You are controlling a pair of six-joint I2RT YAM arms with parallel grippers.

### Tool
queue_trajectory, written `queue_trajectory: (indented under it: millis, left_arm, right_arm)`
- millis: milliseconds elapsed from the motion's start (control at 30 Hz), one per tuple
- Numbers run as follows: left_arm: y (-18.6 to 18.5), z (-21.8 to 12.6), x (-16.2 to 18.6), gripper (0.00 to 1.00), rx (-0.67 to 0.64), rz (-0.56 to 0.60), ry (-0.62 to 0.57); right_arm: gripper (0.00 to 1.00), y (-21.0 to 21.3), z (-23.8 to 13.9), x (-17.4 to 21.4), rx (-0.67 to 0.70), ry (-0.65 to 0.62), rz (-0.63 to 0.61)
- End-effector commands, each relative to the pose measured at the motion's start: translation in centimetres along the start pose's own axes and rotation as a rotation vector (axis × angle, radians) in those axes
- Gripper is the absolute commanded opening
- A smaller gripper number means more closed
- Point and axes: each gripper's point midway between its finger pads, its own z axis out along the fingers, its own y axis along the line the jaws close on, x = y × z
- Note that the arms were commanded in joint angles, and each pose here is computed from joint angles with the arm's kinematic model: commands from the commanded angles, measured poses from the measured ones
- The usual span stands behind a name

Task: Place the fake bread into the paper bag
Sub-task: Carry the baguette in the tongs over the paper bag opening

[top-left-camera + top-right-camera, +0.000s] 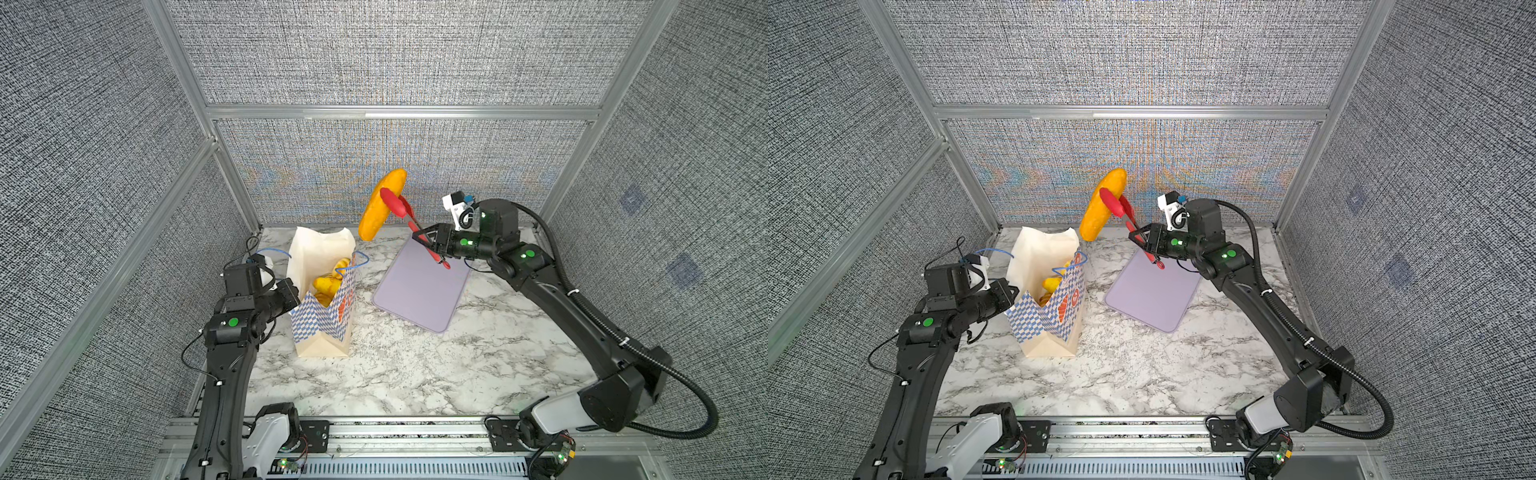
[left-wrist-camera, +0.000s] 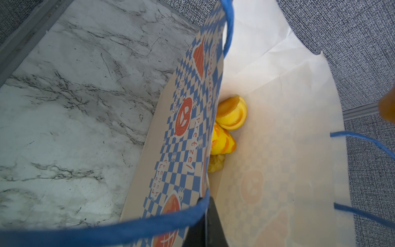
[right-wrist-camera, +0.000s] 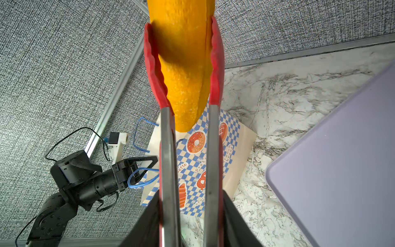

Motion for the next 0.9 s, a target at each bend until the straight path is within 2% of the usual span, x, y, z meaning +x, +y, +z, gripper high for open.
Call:
queue_trajectory:
  millis: [0, 867]
  left_arm:
    - [0.0, 0.1, 0.1, 0.03, 0.004, 0.003, 0.002]
    - [0.0, 0.3, 0.1, 0.03, 0.007, 0.002, 0.005]
  right_arm:
    - [0.41, 1.5, 0.2, -0.5, -0.044, -0.014, -0.041]
    - [0.41, 5.4, 4.8, 3.0, -0.111, 0.151, -0.140]
